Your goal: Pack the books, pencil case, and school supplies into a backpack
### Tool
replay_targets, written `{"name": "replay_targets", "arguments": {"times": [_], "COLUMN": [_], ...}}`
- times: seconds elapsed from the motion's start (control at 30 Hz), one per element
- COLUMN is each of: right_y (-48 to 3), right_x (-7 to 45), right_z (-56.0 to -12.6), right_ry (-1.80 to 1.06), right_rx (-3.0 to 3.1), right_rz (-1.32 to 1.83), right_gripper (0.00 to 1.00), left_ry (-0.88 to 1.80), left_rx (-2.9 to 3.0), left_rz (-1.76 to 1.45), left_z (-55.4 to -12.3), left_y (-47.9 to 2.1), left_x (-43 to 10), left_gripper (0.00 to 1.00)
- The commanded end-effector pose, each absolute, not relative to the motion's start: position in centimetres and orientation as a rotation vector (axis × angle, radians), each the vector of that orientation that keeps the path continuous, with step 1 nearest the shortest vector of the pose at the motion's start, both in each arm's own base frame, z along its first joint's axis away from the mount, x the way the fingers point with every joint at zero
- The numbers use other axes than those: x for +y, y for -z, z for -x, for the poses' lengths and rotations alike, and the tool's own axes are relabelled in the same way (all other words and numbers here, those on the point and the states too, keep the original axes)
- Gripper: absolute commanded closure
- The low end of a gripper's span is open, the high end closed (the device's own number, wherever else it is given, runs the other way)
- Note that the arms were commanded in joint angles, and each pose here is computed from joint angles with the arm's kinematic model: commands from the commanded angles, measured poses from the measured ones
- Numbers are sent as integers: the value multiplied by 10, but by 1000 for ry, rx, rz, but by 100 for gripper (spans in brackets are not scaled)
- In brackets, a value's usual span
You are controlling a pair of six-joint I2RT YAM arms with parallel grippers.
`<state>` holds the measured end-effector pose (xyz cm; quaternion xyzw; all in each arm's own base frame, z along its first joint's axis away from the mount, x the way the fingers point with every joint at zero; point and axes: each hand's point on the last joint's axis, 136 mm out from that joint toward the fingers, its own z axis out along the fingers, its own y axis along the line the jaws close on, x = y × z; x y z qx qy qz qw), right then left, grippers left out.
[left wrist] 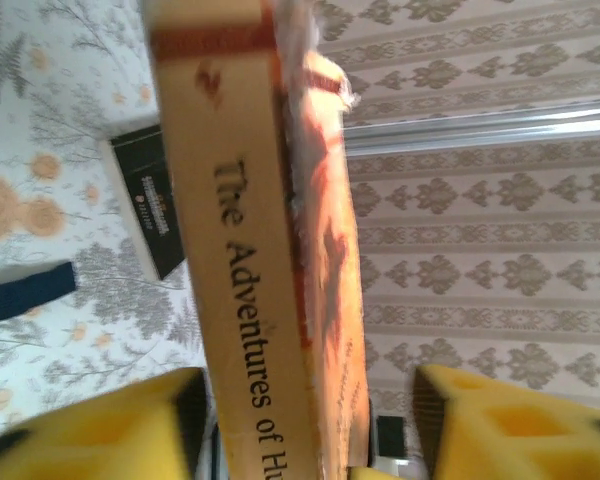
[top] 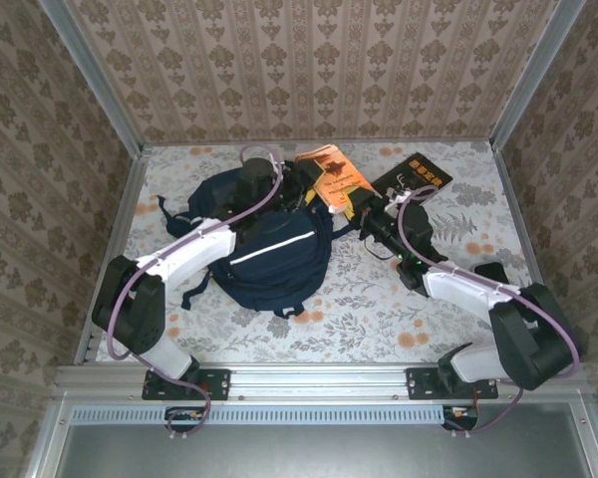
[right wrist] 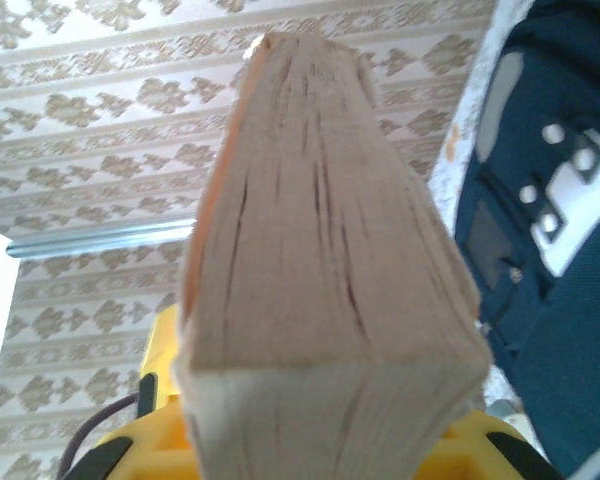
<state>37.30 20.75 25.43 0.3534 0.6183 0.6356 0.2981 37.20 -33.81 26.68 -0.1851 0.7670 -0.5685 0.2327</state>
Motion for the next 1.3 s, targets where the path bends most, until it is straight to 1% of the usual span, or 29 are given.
{"name": "replay_targets", "arguments": {"times": [0.0,0.03,0.07,0.17,0.23,0.3,0.4,0.6,0.7,0.83,0.93,1.1,1.27], "right_y": [-259,-258,-256,-248,-244,-237,-231,-217,-209,-199,-195,-191,-189], "right_x": [193,191,187,176,169,162,152,127,117,107,103,102,102], "right_z": [-363,-359,-356,-345,-339,-333,-324,-308,-303,-298,-297,-296,-297], "right_ry": [-1509,-1468,-1415,-1264,-1185,-1113,-1042,-919,-902,-898,-896,-897,-902], "right_rx": [1705,1735,1768,1855,1900,1946,1987,2028,2036,2045,2046,2052,2057], "right_rz": [-864,-848,-824,-768,-730,-702,-670,-680,-714,-759,-781,-793,-798], "right_gripper": [85,85,86,86,86,86,86,85,85,85,85,85,85], "left_ry": [1378,1305,1219,923,742,621,523,182,109,67,-7,-287,-394], "left_rx": [2229,2278,2342,2486,2556,2613,2660,2690,2700,2725,2726,2686,2646], "left_rz": [498,473,447,286,177,14,-293,-729,-843,-979,-1099,-1218,-1290], "left_z": [-359,-355,-351,-337,-329,-320,-305,-285,-282,-278,-275,-291,-302], "left_y": [-244,-234,-224,-204,-194,-186,-176,-157,-149,-134,-120,-101,-88], "left_x": [-311,-303,-294,-266,-250,-242,-245,-245,-252,-264,-273,-271,-276], "left_gripper": [29,25,23,19,18,18,21,19,18,19,22,26,31]}}
